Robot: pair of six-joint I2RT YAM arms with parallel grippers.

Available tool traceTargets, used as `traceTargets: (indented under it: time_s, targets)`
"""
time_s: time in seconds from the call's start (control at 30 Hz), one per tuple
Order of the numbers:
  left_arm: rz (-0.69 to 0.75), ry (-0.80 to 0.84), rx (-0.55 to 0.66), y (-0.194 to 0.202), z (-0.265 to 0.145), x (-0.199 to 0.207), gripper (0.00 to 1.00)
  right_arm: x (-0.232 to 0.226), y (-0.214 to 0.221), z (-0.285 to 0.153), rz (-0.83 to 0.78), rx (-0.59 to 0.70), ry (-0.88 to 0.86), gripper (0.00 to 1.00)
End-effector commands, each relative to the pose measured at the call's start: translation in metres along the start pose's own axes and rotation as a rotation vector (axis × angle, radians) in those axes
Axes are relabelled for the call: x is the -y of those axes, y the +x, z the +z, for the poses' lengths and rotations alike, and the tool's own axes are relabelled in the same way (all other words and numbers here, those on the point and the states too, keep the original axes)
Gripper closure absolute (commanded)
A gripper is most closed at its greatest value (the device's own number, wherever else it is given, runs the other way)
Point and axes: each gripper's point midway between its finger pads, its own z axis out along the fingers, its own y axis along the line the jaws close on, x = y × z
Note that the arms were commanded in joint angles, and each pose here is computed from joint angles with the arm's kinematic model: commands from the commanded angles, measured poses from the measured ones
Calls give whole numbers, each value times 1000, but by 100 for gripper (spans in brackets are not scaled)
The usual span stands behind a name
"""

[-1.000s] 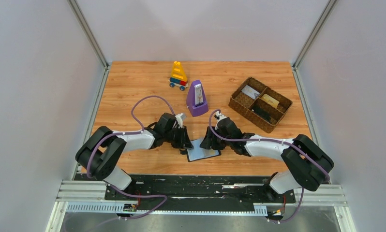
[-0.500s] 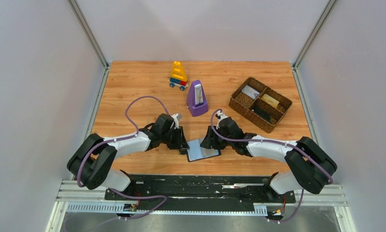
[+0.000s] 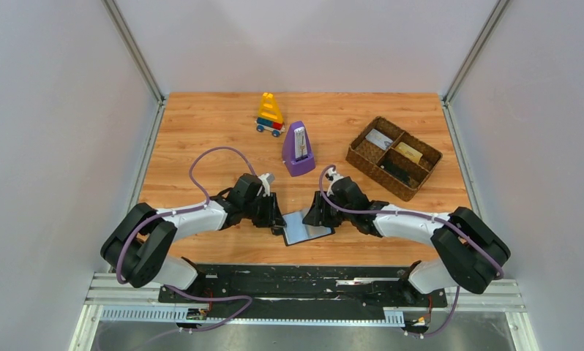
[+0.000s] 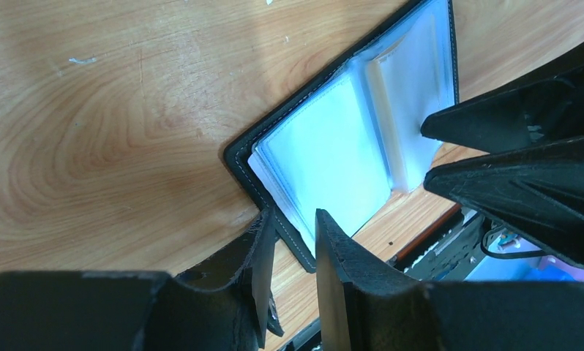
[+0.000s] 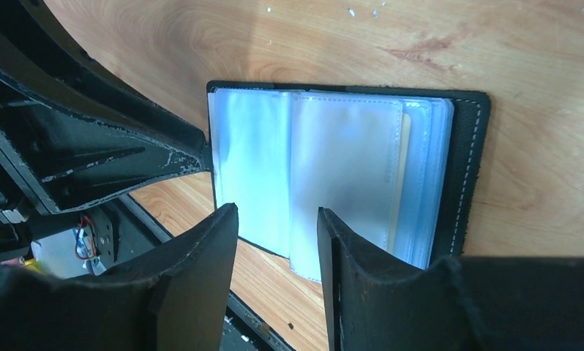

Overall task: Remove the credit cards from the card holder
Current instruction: Remove the credit card from the card holder.

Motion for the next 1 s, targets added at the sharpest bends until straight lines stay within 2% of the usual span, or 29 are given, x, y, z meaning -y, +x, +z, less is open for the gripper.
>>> traceTargets:
  time_s: [0.0, 0.33, 0.4, 0.5, 0.53, 0.63, 0.97]
  targets:
    - [16, 2, 24, -7, 1, 2, 65, -17, 0, 3, 2, -23, -79, 55]
    - [29, 17, 3, -4, 6, 2, 77, -32, -1, 4, -17, -33, -122, 54]
    - [34, 22, 0, -3, 6, 3, 83, -29, -6, -1, -37, -9, -97, 53]
    - [42, 36, -8, -2, 5, 5, 98, -17, -13, -8, -60, 36, -37, 50]
    - [45, 39, -7, -2, 5, 6, 99, -13, -16, -9, -65, 51, -16, 49]
    - [51, 54, -9, -2, 3, 9, 100, 0, -19, -14, -54, 72, 18, 45]
    - [66, 72, -8, -3, 0, 14, 100, 15, -18, -4, -49, 58, 71, 45]
